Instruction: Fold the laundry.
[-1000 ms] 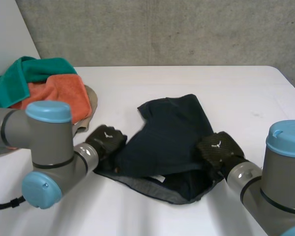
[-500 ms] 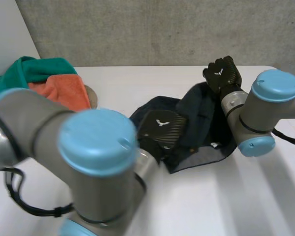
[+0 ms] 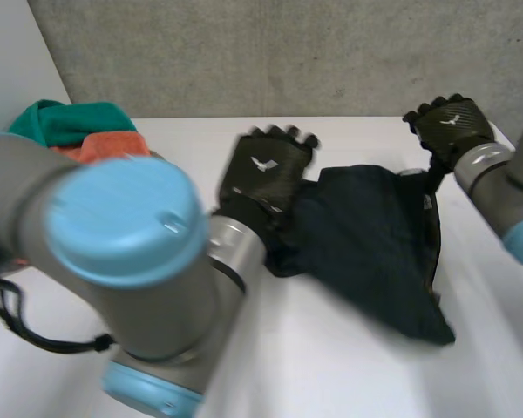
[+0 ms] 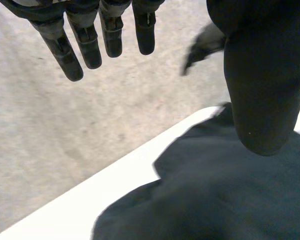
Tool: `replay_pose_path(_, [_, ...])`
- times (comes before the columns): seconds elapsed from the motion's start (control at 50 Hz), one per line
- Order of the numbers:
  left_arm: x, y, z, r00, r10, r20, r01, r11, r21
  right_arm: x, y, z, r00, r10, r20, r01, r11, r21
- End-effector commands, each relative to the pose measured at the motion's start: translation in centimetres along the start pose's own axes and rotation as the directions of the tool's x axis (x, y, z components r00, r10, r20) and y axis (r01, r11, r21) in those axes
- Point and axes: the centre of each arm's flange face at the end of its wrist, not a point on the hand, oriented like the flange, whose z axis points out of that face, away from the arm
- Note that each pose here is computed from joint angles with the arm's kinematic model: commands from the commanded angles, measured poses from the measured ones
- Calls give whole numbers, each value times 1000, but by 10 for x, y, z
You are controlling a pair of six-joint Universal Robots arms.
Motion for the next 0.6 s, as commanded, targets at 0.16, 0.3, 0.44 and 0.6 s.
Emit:
replay_pose_path(0.16, [-65, 64, 47, 995, 98, 18, -94, 985, -144, -2, -9, -97, 958, 281, 57, -262, 939, -225])
replay_pose_path(0.3, [-65, 114, 64, 976, 211, -60, -220, 947, -233, -26, 18, -135, 946, 311, 89, -271, 911, -311])
replay_pose_path(0.44, [-60, 130, 74, 965, 241, -107, -259, 939, -224, -67, 49, -150, 943, 291, 160, -231, 921, -314])
replay_pose_path(0.6, [-56, 138, 80, 961, 251, -113, -270, 938, -215, -95, 84, -141, 958, 247, 143, -183, 917, -354])
